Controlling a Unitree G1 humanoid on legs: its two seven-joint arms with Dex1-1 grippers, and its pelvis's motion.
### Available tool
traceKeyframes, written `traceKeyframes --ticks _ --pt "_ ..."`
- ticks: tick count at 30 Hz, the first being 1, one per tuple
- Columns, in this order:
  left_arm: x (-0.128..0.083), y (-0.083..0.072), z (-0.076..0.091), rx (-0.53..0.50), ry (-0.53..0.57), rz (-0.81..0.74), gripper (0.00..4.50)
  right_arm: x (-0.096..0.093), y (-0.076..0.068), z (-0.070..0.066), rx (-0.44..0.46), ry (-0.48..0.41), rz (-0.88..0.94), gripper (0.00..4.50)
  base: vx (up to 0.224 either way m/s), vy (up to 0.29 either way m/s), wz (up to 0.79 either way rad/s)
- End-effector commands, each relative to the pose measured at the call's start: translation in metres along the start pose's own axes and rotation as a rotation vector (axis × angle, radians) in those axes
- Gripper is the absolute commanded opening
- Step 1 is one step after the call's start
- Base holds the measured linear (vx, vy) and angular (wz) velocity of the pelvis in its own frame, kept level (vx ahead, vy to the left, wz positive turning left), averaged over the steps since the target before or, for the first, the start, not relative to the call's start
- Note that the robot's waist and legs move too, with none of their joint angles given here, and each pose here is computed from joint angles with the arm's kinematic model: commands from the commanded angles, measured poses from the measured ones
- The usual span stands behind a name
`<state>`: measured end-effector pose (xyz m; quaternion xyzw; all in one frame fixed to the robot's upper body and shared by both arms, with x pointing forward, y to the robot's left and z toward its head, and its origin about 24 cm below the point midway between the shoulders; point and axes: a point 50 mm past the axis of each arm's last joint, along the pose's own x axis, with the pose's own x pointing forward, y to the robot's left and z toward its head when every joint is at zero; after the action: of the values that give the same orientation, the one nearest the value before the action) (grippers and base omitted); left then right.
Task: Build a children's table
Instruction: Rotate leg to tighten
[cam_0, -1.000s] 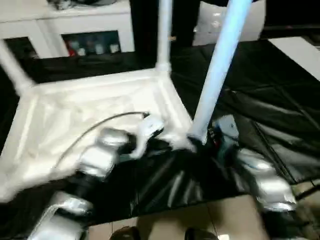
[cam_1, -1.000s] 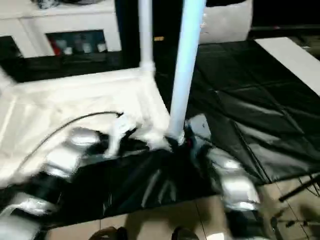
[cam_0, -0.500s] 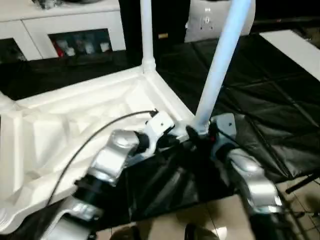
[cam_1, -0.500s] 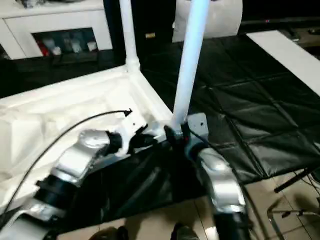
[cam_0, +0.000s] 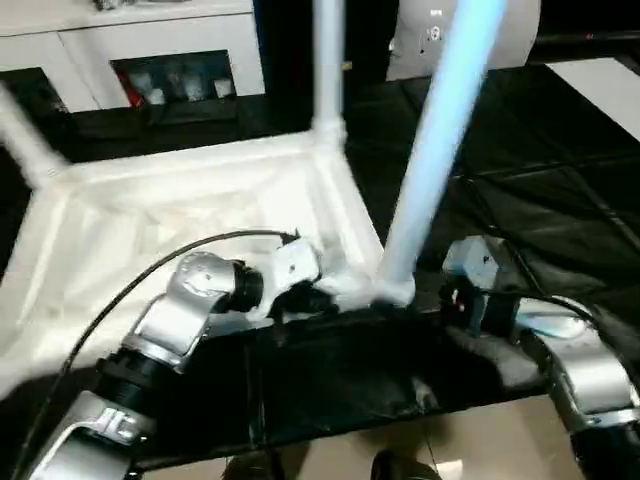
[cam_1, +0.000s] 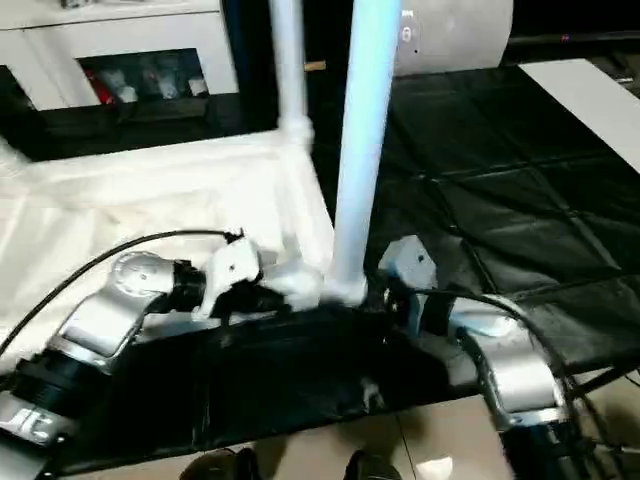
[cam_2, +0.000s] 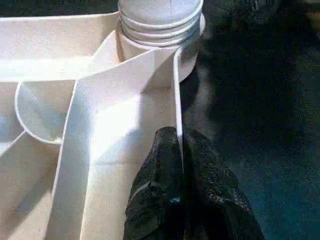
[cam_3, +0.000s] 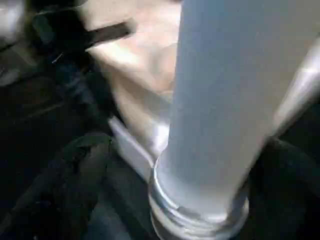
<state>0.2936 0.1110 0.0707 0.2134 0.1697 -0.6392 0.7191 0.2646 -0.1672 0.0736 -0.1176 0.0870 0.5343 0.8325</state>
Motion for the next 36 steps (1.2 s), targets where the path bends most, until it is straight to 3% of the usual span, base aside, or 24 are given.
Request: traceKeyframes --ticks 1,10,25,36 --pt "0.006 -0.009 0.001 0.041 0.016 -0.134 0.00 0.004 0.002 0.003 -0.030 0.008 0.101 4.47 0.000 0.000 0.00" --pt "0.000 -0.010 -0.005 0.093 0.069 -0.267 0.00 0.001 -0.002 0.001 -0.042 0.091 0.267 4.47 0.000 0.000 0.00" --pt "-0.003 -0.007 -0.008 0.115 0.092 -0.319 0.00 -0.004 -0.001 -0.004 0.013 0.118 0.373 3.14 0.000 0.000 0.00" --pt "-0.002 -0.005 -0.007 0.069 0.055 -0.277 0.00 0.001 0.012 -0.009 0.074 0.106 0.409 2.66 0.000 0.000 0.00"
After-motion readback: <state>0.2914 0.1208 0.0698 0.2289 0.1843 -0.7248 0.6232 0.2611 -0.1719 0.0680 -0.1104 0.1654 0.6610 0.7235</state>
